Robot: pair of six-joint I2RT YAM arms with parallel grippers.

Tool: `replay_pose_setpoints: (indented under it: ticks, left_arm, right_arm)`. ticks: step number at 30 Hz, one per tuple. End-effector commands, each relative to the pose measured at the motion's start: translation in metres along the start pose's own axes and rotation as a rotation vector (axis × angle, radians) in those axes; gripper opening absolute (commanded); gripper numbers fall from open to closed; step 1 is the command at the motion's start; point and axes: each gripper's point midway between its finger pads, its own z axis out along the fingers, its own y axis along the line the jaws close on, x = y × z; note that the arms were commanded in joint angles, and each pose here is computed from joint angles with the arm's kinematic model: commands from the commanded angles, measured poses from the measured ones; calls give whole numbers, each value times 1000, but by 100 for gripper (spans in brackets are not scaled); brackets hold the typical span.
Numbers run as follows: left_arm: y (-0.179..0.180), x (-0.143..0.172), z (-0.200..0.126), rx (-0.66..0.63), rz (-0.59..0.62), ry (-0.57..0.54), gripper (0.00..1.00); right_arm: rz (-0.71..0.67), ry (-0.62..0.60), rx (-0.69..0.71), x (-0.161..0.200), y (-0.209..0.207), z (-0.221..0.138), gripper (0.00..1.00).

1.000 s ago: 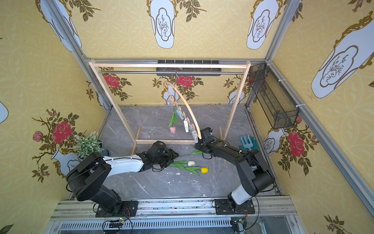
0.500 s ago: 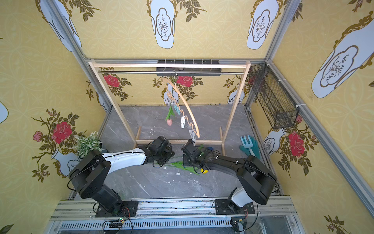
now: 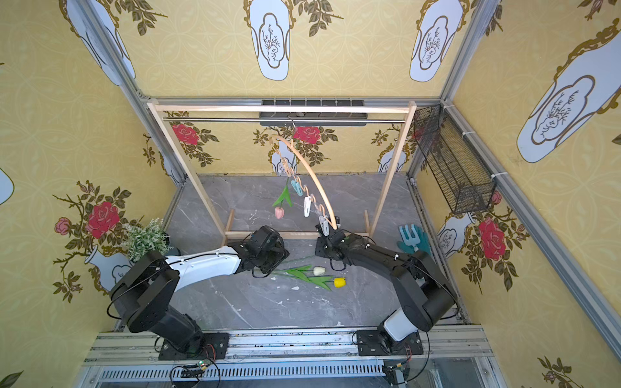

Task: Dry the flowers on a clothes hanger
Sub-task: Pick up the flower at the center of the board.

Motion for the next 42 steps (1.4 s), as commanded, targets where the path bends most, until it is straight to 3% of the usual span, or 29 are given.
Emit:
replay_pose_setpoints:
  ticks: [1, 14, 18, 22, 33, 42]
  left_arm:
    - [-2, 4, 5, 8, 11, 25, 61]
    - [-17, 13, 12, 68, 17, 61, 63]
    - [-18, 15, 16, 76, 14, 71, 63]
    - [-22, 16, 19, 102, 7, 83, 64]
    - [-40, 28, 8, 179, -14, 104, 68]
    - [-46, 33, 8, 246, -76, 140, 68]
  right_arm:
    - [64, 25, -33, -9, -11, 10, 44]
    - [101, 30, -88, -17, -9, 31, 40]
    - [134, 43, -107, -13, -3, 35, 14]
    - [165, 15, -132, -9, 7, 25, 0]
    - [389, -204, -291, -25, 20, -26, 0]
    - [418, -305, -310, -36, 25, -48, 0]
